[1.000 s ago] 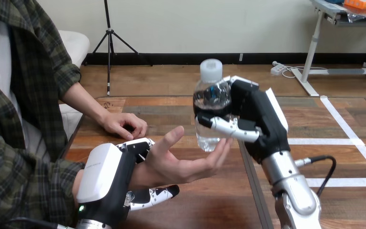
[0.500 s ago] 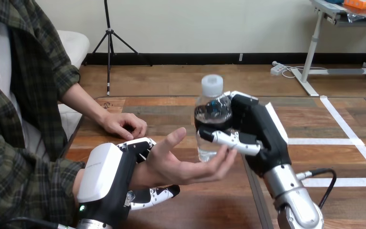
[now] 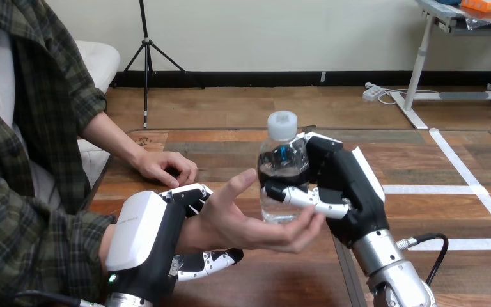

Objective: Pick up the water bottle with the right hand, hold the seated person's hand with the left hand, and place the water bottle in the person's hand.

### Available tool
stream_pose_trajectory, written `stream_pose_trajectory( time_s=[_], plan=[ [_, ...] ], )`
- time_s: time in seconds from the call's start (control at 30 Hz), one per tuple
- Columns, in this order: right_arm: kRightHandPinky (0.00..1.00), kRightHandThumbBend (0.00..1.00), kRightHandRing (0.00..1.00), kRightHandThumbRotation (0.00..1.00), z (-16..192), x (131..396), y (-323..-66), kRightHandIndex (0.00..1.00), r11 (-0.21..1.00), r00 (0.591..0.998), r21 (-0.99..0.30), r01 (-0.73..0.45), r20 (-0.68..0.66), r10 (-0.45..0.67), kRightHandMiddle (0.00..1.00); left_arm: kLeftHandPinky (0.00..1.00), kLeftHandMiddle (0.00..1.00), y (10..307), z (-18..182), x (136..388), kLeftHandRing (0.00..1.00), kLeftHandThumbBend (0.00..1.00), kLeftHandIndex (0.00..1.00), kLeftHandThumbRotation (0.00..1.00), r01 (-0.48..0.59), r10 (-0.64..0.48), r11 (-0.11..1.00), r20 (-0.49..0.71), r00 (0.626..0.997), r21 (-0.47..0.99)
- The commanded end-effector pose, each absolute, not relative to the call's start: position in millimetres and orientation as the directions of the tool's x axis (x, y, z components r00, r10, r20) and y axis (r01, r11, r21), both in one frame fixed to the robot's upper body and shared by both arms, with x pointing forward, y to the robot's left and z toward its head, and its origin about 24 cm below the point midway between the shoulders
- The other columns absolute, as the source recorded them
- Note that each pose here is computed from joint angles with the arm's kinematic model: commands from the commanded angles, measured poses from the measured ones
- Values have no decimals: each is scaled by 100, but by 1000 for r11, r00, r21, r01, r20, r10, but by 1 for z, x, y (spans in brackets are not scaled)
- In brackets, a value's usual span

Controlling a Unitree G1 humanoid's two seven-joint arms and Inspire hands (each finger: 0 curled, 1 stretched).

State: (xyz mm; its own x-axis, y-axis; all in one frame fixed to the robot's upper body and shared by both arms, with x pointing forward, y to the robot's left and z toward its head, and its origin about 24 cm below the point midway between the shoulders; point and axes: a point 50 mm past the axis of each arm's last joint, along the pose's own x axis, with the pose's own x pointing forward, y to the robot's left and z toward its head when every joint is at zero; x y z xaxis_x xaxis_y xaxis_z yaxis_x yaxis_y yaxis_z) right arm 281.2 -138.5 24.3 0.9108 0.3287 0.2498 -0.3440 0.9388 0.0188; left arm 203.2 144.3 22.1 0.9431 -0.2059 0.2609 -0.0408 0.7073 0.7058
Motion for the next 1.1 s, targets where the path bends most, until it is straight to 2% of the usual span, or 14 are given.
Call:
stream_pose_trajectory(
  time_s=[0.0, 0.6, 1.07],
  plan=[
    [34, 68, 38, 0, 51, 288, -128, 46, 927, 863, 5, -376, 367, 348, 44, 32, 46, 129, 40, 212, 40, 81, 48, 0, -57, -260, 722, 347, 901, 690],
    [35, 70, 39, 0, 48, 280, -121, 46, 901, 841, 8, -434, 363, 402, 44, 33, 47, 130, 40, 213, 42, 82, 49, 0, -53, -267, 711, 339, 902, 702],
    [36, 67, 40, 0, 50, 278, -114, 46, 875, 814, 9, -485, 370, 447, 44, 34, 48, 129, 41, 213, 43, 83, 50, 0, -48, -265, 711, 329, 906, 702]
  ],
)
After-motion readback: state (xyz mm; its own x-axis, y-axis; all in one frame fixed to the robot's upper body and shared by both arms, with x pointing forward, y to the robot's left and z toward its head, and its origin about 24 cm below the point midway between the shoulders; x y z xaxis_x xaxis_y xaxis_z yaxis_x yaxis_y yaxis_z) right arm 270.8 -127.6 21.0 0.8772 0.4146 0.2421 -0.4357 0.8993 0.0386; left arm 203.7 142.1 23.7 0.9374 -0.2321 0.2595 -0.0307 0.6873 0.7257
